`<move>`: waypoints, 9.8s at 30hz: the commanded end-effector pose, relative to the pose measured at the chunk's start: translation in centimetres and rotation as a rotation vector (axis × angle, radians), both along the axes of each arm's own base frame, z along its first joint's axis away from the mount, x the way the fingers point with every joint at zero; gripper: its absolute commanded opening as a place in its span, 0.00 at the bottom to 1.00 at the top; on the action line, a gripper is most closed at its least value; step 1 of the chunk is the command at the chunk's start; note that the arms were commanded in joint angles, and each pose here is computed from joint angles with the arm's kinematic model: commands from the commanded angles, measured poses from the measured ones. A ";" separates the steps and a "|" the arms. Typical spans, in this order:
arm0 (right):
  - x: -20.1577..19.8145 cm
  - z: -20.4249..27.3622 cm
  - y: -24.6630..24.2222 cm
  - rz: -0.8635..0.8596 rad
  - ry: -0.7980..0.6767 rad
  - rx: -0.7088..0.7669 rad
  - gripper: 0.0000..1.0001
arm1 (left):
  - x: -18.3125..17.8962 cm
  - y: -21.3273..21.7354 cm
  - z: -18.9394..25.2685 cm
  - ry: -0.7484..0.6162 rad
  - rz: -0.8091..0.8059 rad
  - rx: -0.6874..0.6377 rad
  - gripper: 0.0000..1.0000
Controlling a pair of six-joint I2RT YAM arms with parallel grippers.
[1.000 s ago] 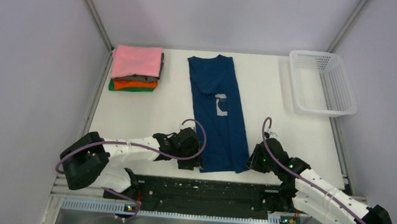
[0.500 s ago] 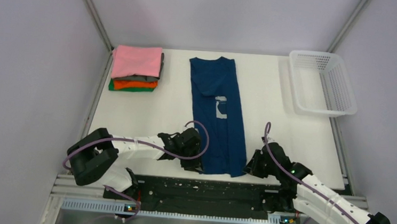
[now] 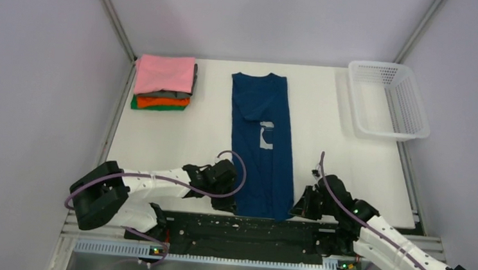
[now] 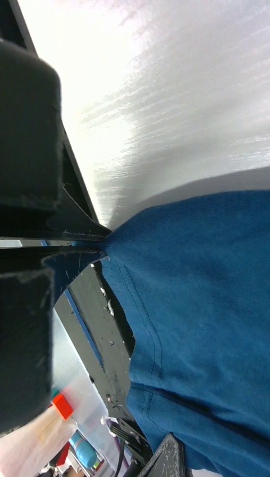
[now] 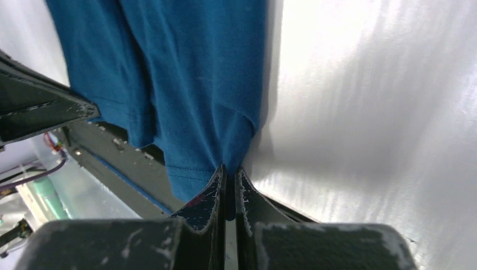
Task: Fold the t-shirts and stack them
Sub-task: Fold the folded rectangular tshirt in 1/3 of the way, then grab one side of the 2/3 rectangular tshirt with both arms, then fold the long partially folded tshirt into a neat square, then put the neatly folded tshirt into the corner of the board with the left arm
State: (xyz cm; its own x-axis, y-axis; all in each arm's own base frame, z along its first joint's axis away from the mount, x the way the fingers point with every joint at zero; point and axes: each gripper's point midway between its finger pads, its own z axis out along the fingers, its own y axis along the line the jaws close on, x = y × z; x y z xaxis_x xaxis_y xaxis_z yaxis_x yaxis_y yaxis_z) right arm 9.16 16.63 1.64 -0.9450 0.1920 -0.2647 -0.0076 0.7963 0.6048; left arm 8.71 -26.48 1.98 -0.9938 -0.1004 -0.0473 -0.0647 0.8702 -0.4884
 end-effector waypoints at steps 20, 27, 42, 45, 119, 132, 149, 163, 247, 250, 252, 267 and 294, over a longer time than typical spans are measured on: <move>15.4 12.3 3.0 -0.185 -0.433 -0.035 0.00 | 15.4 -0.9 8.3 -0.391 0.110 -0.074 0.00; 20.7 13.8 2.0 -0.256 -0.489 -0.121 0.00 | 20.6 -0.3 9.4 -0.447 0.116 -0.058 0.00; 28.0 12.6 3.3 -0.221 -0.489 -0.119 0.00 | 27.5 1.1 8.8 -0.422 0.136 -0.037 0.00; 28.8 11.9 3.0 -0.236 -0.482 -0.125 0.00 | 27.9 0.7 7.8 -0.379 0.132 -0.033 0.00; 19.8 2.5 -1.3 -0.247 -0.161 -0.088 0.79 | 18.5 2.4 -1.5 -0.159 0.275 -0.051 0.00; 19.5 0.0 -0.2 -0.212 -0.106 -0.134 0.09 | 18.2 2.9 -1.1 -0.179 0.282 -0.045 0.00; 3.9 2.6 -0.9 0.024 0.023 -0.033 0.00 | 5.5 4.1 2.3 -0.246 0.183 -0.064 0.00; 8.3 18.7 1.2 0.038 -0.513 0.173 0.00 | 8.0 1.9 14.5 -0.625 0.150 -0.271 0.00; 22.6 19.2 -8.5 -0.518 -0.747 -0.129 0.99 | 29.9 2.9 -1.5 -0.242 0.154 0.194 0.69; 21.4 20.4 -9.4 -0.555 -0.791 -0.134 0.99 | 30.4 1.7 -2.6 -0.234 0.138 0.203 0.56; 20.3 21.4 -10.6 -0.602 -0.841 -0.143 0.99 | 31.2 0.8 -3.4 -0.234 0.115 0.248 0.31; 18.2 23.4 -14.3 -0.792 -0.957 -0.179 0.99 | 42.4 11.1 9.9 -0.715 0.123 1.028 0.00; 19.7 21.5 -14.0 -0.757 -0.911 -0.234 0.98 | 47.3 20.2 31.0 -1.069 0.131 1.270 0.00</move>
State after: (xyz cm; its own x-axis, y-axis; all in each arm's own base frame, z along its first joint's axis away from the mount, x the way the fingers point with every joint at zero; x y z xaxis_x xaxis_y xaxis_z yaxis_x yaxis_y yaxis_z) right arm 28.33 2.63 22.50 -0.0821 0.4861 -0.8701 0.1756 0.8664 0.4675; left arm 56.80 -6.90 24.06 -0.5765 0.4805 -0.6609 -0.1764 0.7166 0.6749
